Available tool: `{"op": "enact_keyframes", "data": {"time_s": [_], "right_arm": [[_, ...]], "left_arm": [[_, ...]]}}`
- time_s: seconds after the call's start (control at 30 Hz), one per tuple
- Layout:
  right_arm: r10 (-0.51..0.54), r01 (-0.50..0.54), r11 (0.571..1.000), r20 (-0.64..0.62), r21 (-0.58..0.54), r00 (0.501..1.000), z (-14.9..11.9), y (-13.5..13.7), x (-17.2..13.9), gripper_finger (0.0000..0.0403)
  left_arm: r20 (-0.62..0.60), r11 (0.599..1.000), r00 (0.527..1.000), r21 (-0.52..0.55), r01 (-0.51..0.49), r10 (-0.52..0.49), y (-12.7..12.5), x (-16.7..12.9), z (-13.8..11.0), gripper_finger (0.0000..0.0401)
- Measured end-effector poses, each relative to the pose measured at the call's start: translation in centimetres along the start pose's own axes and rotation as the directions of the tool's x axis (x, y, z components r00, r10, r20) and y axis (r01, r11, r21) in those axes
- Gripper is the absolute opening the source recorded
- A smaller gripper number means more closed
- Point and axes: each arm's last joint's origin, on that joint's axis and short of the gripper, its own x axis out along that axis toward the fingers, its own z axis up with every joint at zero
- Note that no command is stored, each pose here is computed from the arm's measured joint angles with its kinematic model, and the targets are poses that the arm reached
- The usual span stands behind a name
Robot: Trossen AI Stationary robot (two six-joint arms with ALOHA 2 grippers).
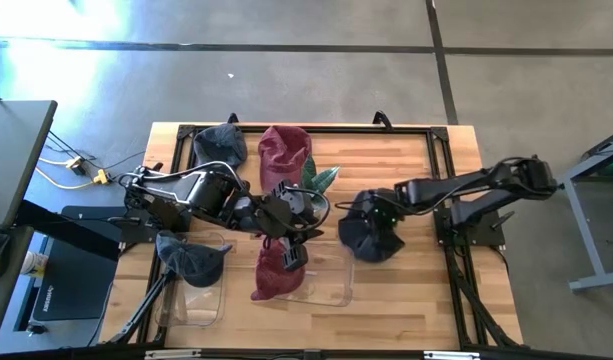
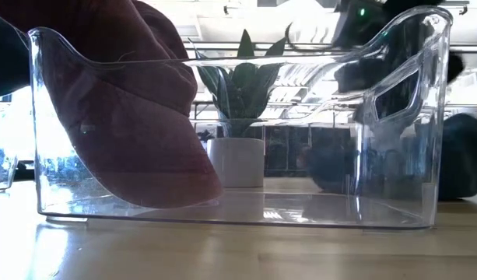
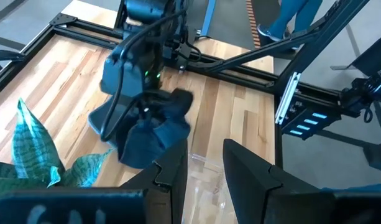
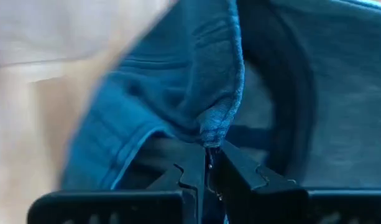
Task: Pick & Place hat
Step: Put the right blue cap into the left transparent bin
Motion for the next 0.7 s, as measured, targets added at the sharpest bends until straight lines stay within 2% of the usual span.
{"op": "enact_keyframes", "data": {"time_s": [0.1,0.23,0.4,0.53,0.7], "right_arm": [[-0.072,0.072,0.997,0.006,-0.003,0.997,-0.2,-0.6,0.6,0.0028],[-0.119,0.12,0.991,0.014,-0.061,0.993,-0.2,-0.8,0.6,0.0023],[-0.194,0.2,0.969,0.055,-0.143,0.979,-0.2,-1.1,0.8,0.0035],[-0.32,0.327,0.935,0.073,-0.135,0.945,-0.9,-1.6,1.4,0.0062],[-0.375,0.382,0.922,0.096,-0.068,0.922,-1.0,-1.9,1.6,0.0124]], "left_arm": [[0.0,1.0,1.0,-0.007,0.0,0.0,0.0,0.0,0.0,0.0098],[0.001,1.0,1.0,-0.027,0.0,0.001,0.0,0.0,0.0,0.0098],[0.001,1.0,1.0,-0.027,0.0,0.0,0.0,0.0,0.0,0.0098],[0.004,1.0,1.0,-0.028,0.001,-0.001,0.0,0.0,0.0,0.0098],[0.025,0.999,1.0,-0.031,0.012,-0.011,-0.1,0.0,0.2,0.0098]]}}
